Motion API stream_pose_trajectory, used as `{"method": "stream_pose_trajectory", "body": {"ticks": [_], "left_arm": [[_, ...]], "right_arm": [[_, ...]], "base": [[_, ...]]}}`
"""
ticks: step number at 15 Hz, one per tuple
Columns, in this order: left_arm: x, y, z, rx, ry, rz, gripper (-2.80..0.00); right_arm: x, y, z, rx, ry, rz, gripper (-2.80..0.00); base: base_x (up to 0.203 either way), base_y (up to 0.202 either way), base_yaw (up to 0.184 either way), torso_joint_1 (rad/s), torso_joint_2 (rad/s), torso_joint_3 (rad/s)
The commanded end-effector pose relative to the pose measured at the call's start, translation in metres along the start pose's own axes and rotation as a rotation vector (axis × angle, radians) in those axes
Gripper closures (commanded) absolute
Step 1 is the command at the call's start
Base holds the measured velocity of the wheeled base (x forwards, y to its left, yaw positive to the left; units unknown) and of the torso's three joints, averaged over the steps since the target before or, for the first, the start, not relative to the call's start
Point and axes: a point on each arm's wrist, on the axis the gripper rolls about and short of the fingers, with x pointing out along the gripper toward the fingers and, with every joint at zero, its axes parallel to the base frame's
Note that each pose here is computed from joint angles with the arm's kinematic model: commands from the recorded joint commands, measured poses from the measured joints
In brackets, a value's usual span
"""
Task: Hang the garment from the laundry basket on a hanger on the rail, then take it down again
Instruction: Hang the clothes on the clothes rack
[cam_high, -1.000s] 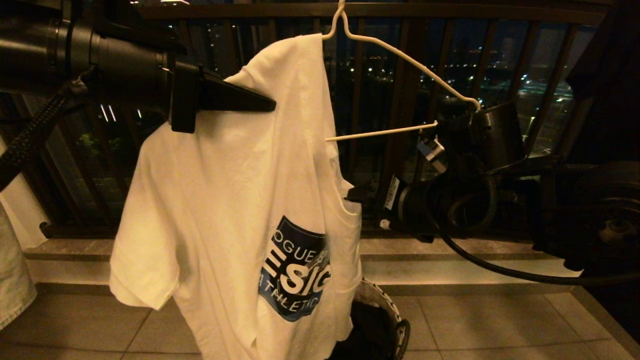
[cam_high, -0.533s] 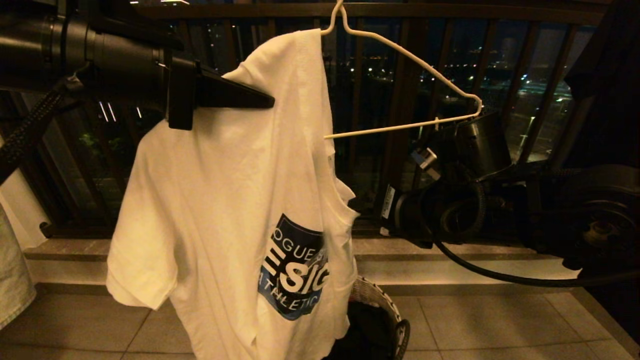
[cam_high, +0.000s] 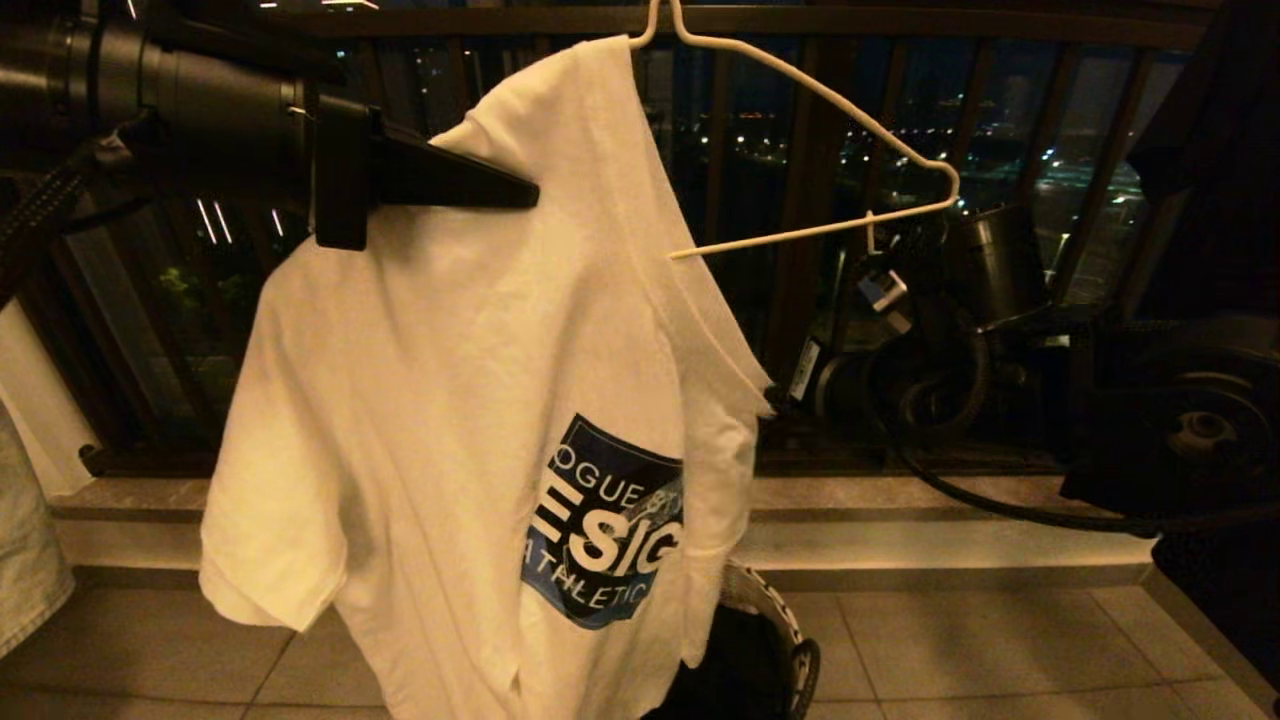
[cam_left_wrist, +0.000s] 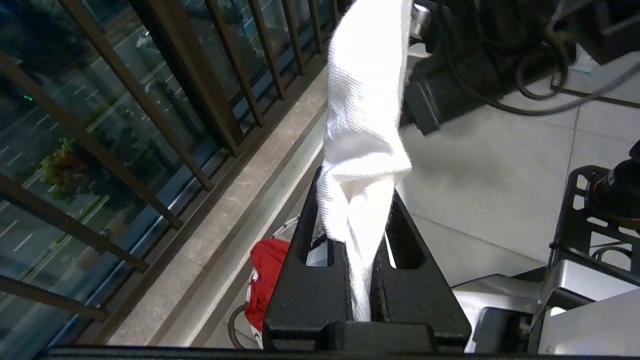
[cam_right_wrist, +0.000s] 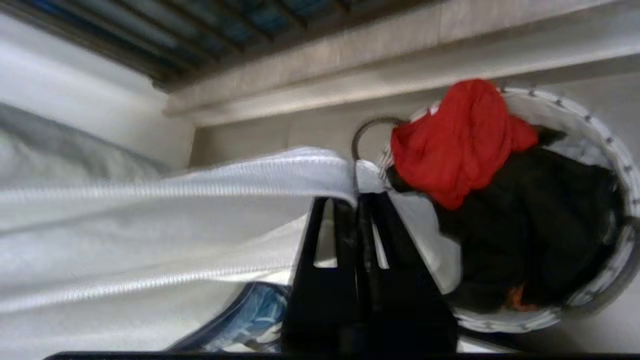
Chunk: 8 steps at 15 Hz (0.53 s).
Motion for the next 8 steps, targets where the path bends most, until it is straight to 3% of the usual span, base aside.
{"method": "stream_pose_trajectory", "body": {"ticks": [1,8], "left_arm": [[-0.004,-0.002,0.003,0.008,-0.009,-0.001,0.00],[-0.006,-0.003,-0.005,-0.023,0.015,0.004,0.00]], "right_arm": [[-0.001,-0.005,0.011,0.010,-0.032,-0.010,0.00],[-0.006,-0.023,0.044,0.050,-0.121,-0.041,0.00]], "base": [[0.000,0.000,0.000,0.000,0.00,0.000],[0.000,0.000,0.000,0.000,0.00,0.000]]}}
